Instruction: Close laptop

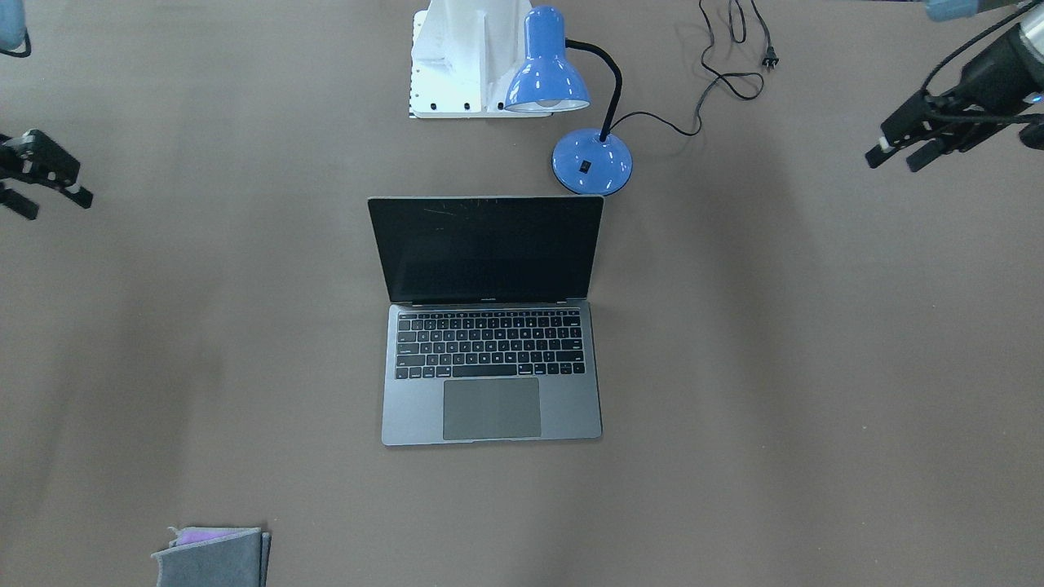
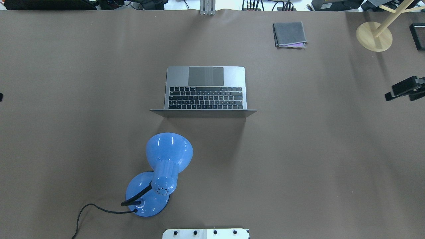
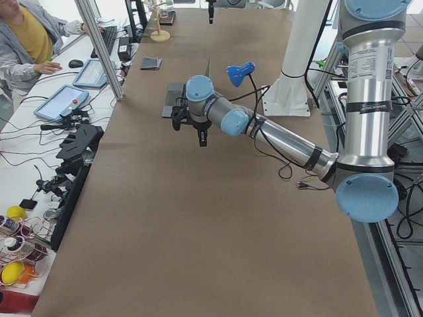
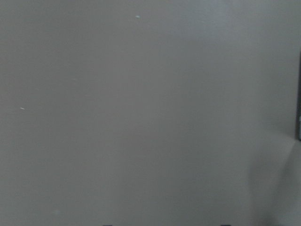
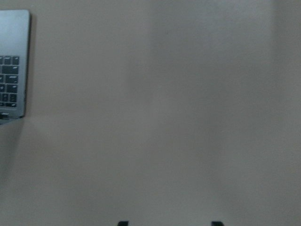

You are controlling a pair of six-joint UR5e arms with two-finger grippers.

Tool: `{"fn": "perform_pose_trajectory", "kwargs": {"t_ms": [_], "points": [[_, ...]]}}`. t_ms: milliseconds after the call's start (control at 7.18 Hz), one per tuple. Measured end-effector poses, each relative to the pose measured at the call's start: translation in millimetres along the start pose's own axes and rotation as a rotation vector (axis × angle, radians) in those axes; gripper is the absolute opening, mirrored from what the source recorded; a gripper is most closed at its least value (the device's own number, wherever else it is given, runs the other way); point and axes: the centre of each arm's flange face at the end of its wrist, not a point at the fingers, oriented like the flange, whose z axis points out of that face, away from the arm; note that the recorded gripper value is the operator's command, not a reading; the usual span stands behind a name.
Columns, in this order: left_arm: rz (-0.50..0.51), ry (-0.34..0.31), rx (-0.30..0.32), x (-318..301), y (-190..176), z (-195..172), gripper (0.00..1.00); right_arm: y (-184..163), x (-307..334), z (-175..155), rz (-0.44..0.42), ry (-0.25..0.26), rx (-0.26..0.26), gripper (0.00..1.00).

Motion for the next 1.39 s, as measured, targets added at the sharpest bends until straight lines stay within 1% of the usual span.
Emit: {"fn": "perform_pose_trajectory", "kwargs": {"t_ms": [278,418,557,696,835,1114,1392], "points": [[-0.054,0.035,-0.067,100,22,41,0.00,36,-108,16,0.055,-0.086,-0.070,0.00],[-0.082,0.039,-0.085,142,38,63,0.00,50,-154,28,0.081,-0.110,-0.095,0.00],[-0.100,0.037,-0.100,171,54,82,0.00,65,-198,46,0.095,-0.120,-0.104,0.00],[-0.111,0.032,-0.113,189,68,98,0.00,78,-233,66,0.097,-0.118,-0.095,0.00],[-0.117,0.030,-0.128,202,80,110,0.00,84,-256,82,0.093,-0.112,-0.078,0.00],[-0.130,0.025,-0.148,223,93,128,0.00,76,-277,100,0.092,-0.101,-0.046,0.00],[-0.138,0.013,-0.157,249,90,155,0.00,56,-291,114,0.097,-0.087,-0.010,0.00]]}}
